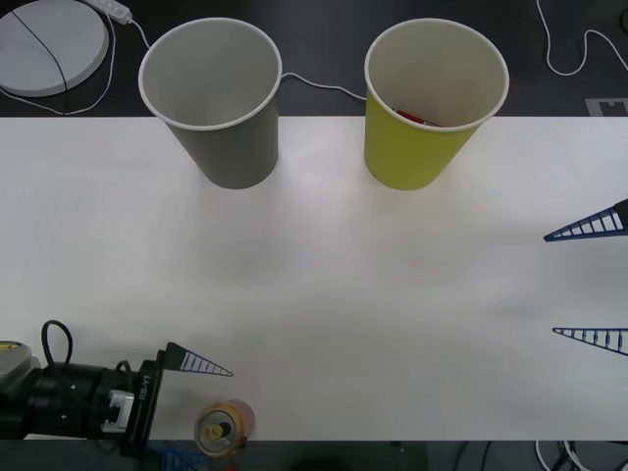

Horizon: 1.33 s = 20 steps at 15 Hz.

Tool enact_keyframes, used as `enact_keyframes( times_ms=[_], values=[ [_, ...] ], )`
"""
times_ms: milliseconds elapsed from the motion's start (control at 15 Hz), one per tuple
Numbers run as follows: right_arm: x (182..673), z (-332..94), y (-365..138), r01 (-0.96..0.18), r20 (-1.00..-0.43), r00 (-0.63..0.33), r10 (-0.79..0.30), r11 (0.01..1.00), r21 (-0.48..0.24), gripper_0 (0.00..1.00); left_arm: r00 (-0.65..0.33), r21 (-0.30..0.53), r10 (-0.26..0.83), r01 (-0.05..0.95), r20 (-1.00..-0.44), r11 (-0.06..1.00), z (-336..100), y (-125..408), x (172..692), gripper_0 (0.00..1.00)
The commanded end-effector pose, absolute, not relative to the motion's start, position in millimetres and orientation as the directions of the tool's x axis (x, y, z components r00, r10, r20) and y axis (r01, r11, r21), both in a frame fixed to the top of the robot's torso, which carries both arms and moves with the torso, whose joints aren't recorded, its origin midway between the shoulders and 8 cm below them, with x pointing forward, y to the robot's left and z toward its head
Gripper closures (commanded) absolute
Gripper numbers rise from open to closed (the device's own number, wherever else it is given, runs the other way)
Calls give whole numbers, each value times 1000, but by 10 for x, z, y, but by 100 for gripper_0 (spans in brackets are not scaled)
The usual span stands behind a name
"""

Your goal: Put the can into the green bin and the plastic bottle into the gray bin

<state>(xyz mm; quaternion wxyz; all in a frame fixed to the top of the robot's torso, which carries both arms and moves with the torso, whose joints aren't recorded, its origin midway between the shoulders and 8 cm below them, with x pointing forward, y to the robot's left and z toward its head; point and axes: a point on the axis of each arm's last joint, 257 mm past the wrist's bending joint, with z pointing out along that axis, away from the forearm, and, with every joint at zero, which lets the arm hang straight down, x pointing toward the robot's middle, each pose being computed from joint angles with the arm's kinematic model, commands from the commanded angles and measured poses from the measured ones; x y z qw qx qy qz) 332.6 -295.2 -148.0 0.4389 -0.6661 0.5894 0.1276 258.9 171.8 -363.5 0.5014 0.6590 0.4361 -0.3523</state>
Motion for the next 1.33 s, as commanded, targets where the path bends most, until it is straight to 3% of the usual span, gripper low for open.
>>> enact_keyframes(
  times_ms=[67,733,800,867,933,1333],
  values=[
    [3326,-1480,-2952,-897,-687,273,-673,80,-434,0,370,353,202,929,-907,-114,-3677,1568,2545,0],
    [3326,-1480,-2952,-897,-687,273,-673,80,-434,0,371,354,193,928,-908,-115,-3732,1403,2534,0],
    [3326,-1480,-2952,-897,-687,273,-673,80,-434,0,373,357,191,927,-908,-116,-3728,1392,2534,7],
    [3326,-1480,-2952,-897,-687,273,-673,80,-434,0,366,350,193,930,-910,-114,-3731,1395,2533,78],
    [3326,-1480,-2952,-897,-687,273,-673,80,-434,0,363,347,193,931,-911,-113,-3731,1395,2533,99],
    [3326,-1480,-2952,-897,-687,273,-673,80,-434,0,367,353,190,930,-910,-107,-3713,1387,2558,100]
  ],
)
